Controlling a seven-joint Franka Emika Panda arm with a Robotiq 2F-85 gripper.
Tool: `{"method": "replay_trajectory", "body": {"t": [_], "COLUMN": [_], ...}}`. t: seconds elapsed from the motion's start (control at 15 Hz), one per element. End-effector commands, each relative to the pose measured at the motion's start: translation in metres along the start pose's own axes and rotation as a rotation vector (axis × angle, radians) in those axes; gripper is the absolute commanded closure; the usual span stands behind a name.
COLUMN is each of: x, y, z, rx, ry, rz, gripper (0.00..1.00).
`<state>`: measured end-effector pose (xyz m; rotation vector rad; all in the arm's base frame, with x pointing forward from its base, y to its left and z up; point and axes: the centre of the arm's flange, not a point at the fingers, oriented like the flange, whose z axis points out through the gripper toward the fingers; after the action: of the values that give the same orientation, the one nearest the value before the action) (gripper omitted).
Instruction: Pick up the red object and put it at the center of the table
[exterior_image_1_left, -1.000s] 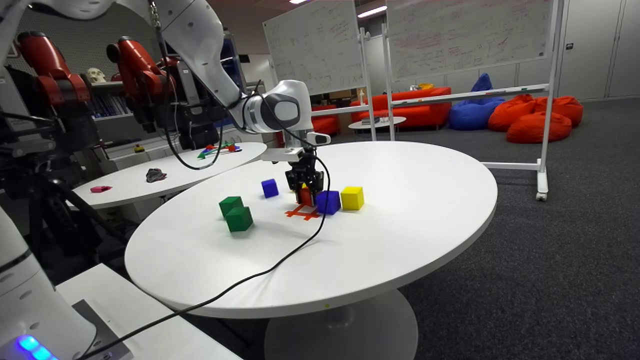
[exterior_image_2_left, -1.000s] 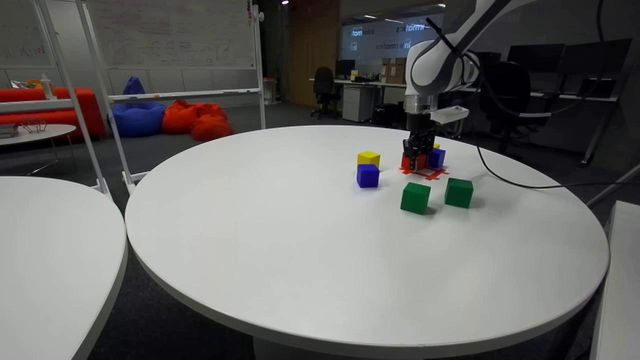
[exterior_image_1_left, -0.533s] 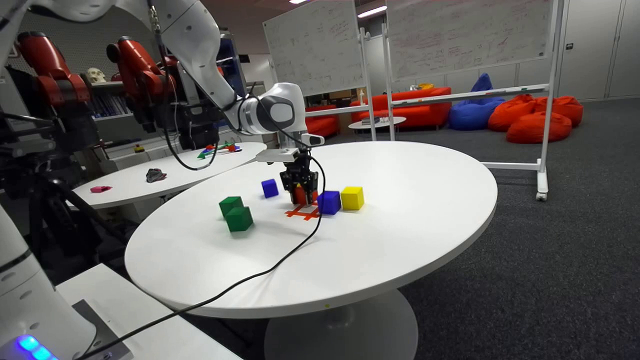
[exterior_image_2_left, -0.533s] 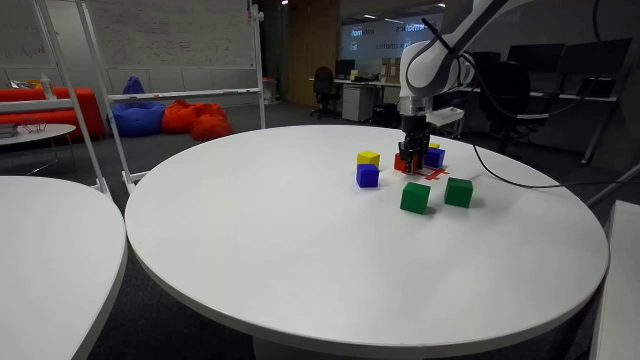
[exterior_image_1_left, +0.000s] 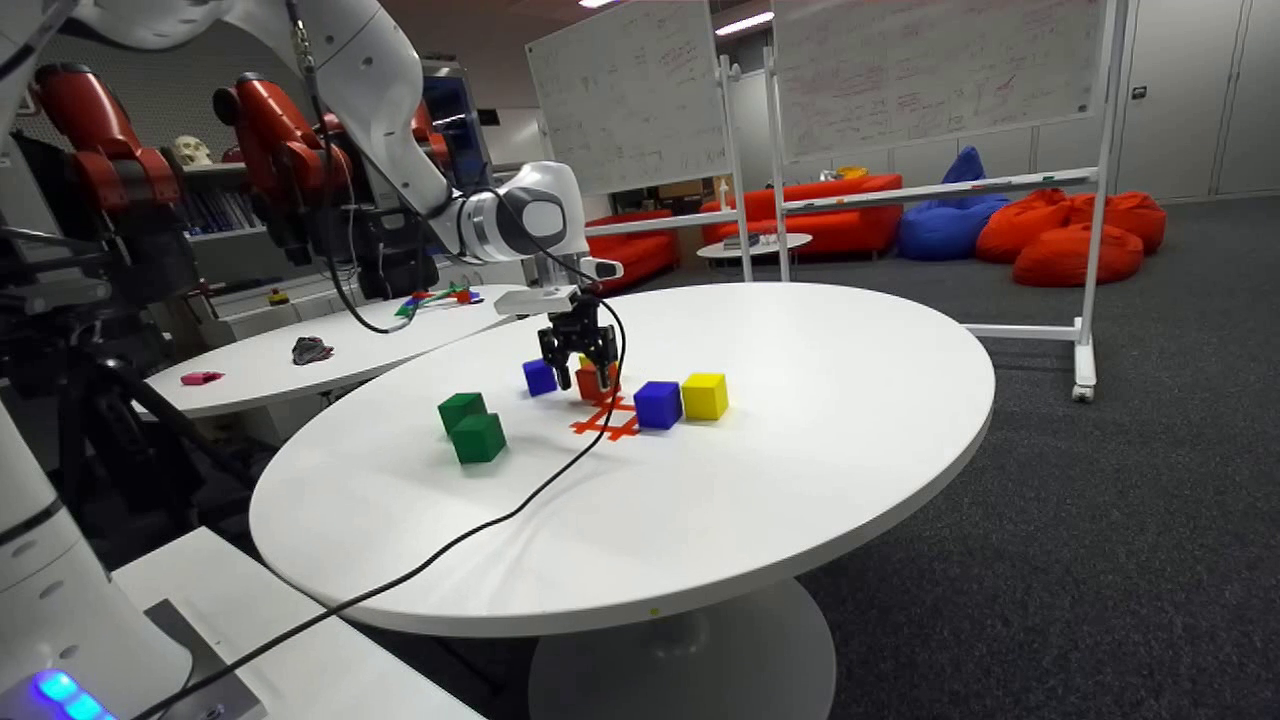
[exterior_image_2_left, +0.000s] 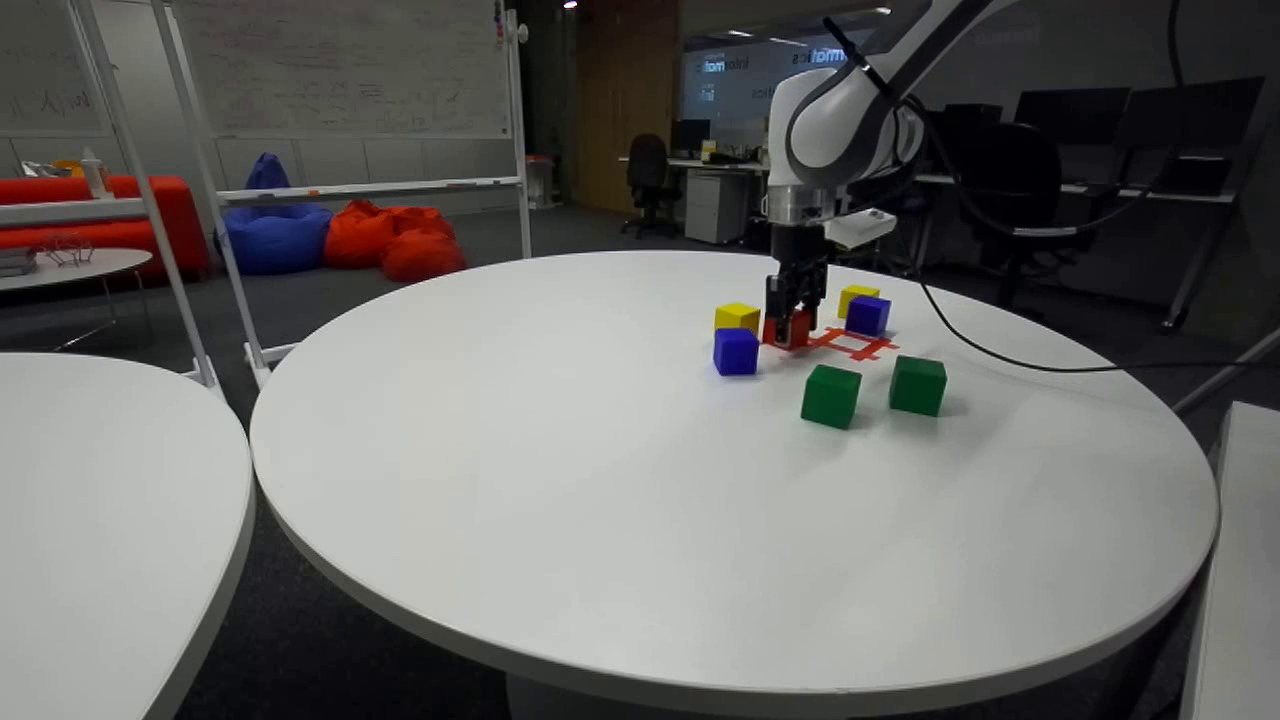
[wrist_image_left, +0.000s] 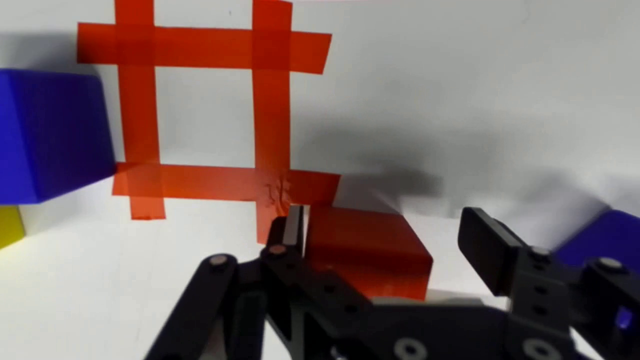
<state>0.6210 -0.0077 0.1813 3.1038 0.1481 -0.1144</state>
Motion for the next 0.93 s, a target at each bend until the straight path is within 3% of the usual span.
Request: {"method": "replay_trajectory", "body": {"t": [0.0, 0.87], "x": [0.0032, 0.0063], "y": [-0.0087, -0.0129], "z": [-0.0096, -0.0042], "rx": [-0.029, -0.021], "ry": [0.016, 0.011], "rz": [-0.020, -0.041], "gripper": [0.00, 0.00]}}
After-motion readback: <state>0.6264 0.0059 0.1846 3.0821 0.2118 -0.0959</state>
